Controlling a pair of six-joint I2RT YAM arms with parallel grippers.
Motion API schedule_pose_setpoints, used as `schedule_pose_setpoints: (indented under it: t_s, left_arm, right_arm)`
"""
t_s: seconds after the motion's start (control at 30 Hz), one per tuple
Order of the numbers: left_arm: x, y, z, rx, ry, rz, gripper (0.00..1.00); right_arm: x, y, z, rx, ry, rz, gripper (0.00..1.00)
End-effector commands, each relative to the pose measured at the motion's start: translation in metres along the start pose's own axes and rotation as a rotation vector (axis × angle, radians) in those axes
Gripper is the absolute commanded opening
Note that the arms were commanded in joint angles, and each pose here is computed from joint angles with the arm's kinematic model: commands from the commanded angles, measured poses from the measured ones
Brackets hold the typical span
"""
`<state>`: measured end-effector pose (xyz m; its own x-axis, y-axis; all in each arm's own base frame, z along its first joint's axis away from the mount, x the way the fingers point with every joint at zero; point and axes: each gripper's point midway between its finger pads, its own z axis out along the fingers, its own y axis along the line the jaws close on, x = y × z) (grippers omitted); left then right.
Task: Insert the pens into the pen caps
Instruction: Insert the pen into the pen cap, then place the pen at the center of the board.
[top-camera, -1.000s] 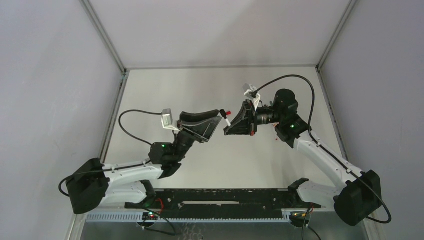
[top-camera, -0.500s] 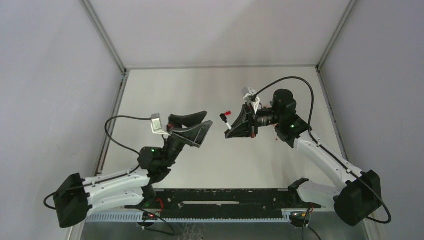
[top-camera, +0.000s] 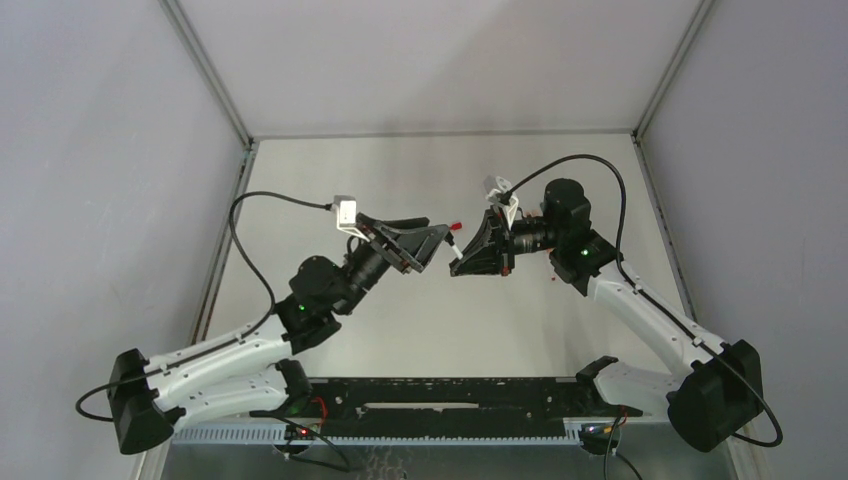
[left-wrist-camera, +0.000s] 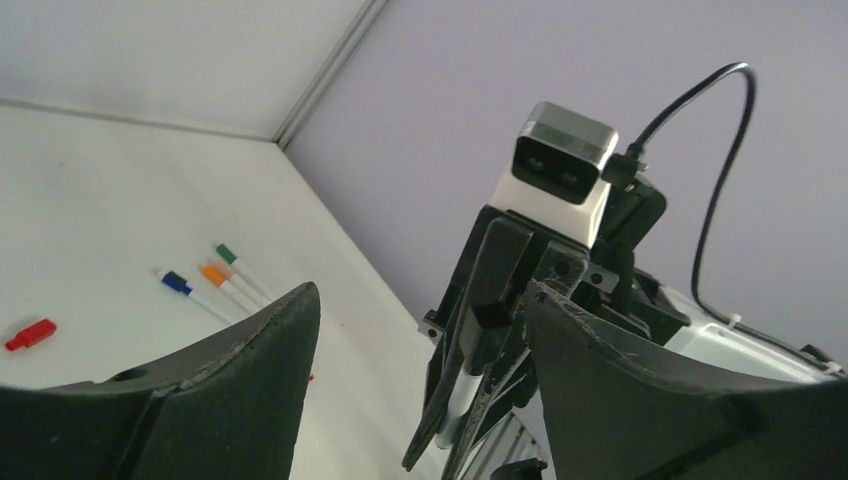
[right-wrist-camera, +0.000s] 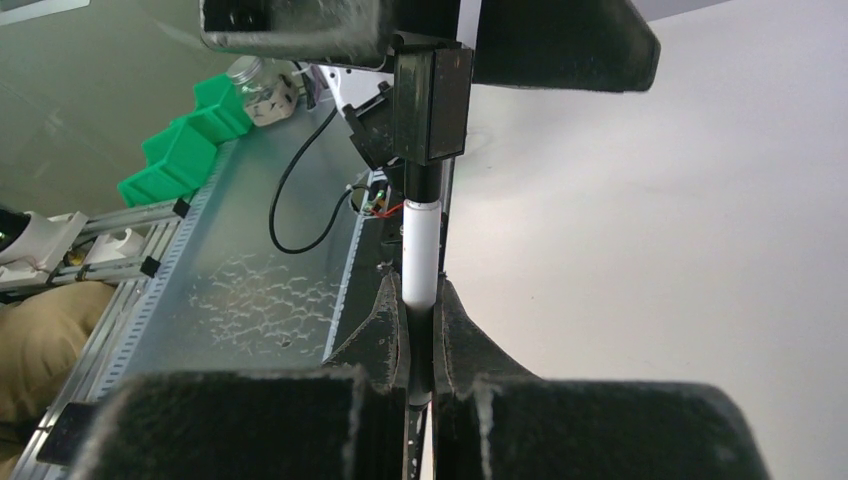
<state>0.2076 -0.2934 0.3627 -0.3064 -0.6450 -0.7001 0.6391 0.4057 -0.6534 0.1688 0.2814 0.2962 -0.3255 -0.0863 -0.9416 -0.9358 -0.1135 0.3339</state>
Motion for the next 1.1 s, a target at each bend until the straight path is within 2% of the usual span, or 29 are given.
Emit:
schedule_pose_setpoints:
  t_s: [0.0, 0.17, 0.37, 0.53, 0.77, 0.9, 1.07]
  left_arm:
    - [-0.003, -0.009, 0.005, -0.015, 0.03, 0.0, 0.78]
    - [-0.002, -0.017, 0.012, -0.003, 0.051, 0.004, 0.71]
    - [-0.001, -0.02, 0.018, -0.001, 0.059, 0.012, 0.68]
    - [-0.001, -0.02, 0.02, -0.004, 0.066, 0.022, 0.59]
    - [0.001, -0.023, 0.021, 0.001, 0.08, 0.029, 0.52]
    - [0.003, -0.024, 0.022, 0.01, 0.094, 0.032, 0.39]
    - [0.01, -0.027, 0.022, 0.034, 0.122, 0.032, 0.14]
  right_arm:
    - [-0.003, -0.004, 0.0, 0.014, -0.005, -0.031, 0.0]
    - [-0.003, -0.005, 0.0, 0.022, -0.005, -0.028, 0.0]
    - [-0.003, -0.006, 0.0, 0.027, -0.006, -0.029, 0.0]
    - [-0.003, -0.006, 0.0, 0.027, -0.006, -0.028, 0.0]
    - [-0.003, -0.007, 0.0, 0.03, -0.005, -0.026, 0.0]
    - [-0.002, -0.007, 0.0, 0.031, -0.004, -0.026, 0.0]
    - [-0.003, -0.008, -0.001, 0.035, -0.006, -0.026, 0.0]
